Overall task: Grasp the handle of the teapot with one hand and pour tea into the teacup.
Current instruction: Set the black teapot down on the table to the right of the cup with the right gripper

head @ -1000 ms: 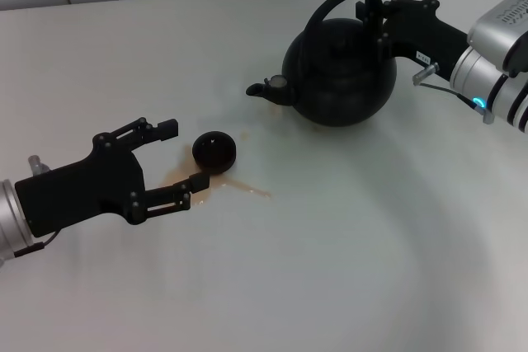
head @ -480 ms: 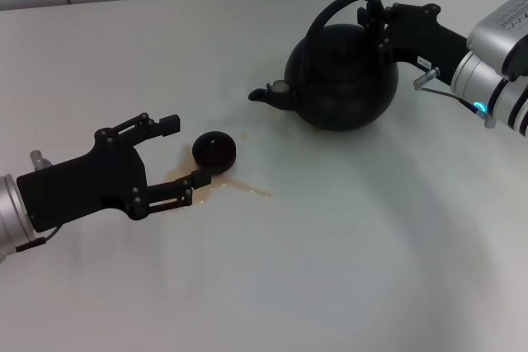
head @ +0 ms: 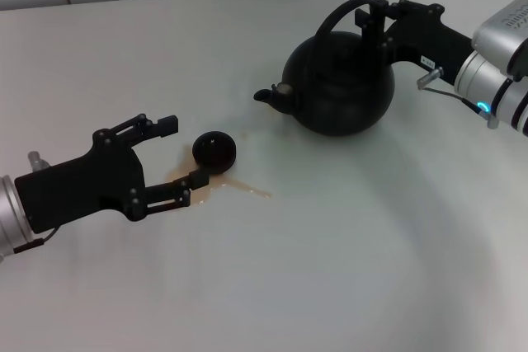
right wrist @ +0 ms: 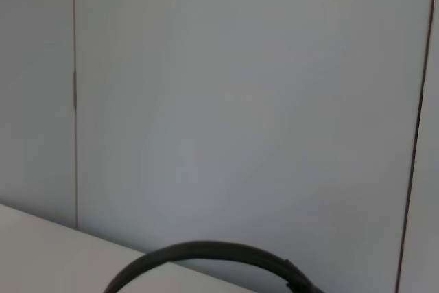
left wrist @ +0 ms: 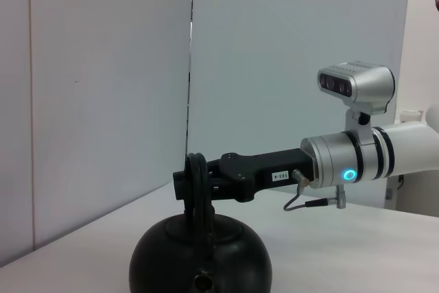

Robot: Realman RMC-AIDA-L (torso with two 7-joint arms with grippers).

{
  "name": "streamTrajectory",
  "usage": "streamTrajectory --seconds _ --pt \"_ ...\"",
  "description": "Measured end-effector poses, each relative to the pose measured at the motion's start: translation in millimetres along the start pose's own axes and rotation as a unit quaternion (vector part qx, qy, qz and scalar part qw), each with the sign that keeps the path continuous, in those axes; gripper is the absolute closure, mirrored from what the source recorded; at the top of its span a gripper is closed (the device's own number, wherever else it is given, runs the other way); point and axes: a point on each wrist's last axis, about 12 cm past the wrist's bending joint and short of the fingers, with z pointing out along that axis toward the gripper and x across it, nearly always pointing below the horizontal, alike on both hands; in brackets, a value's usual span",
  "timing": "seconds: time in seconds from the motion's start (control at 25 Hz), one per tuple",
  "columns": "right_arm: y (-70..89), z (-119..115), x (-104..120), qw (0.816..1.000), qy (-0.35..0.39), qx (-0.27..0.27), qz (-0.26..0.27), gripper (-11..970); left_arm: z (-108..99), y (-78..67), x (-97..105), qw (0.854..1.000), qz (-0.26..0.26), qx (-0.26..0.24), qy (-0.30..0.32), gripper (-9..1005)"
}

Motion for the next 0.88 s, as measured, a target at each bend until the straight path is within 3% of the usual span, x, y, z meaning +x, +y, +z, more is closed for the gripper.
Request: streamTrajectory --seconds 0.16,0.6,0.88 --pt "1.6 0 -2 1.000 -0.007 -0.005 0.001 736 -2 -0.4 1 1.000 -0.001 -0.002 0.001 133" --pt "4.6 -6 -3 0.999 -0.027 -0.017 0.007 319 -3 -0.7 1 1.000 -0.002 -0.002 0.001 133" --pt "1.2 -20 2 0.999 -0.034 -0.006 0.006 319 -3 -1.1 2 1.000 -0.002 -0.002 0.000 133"
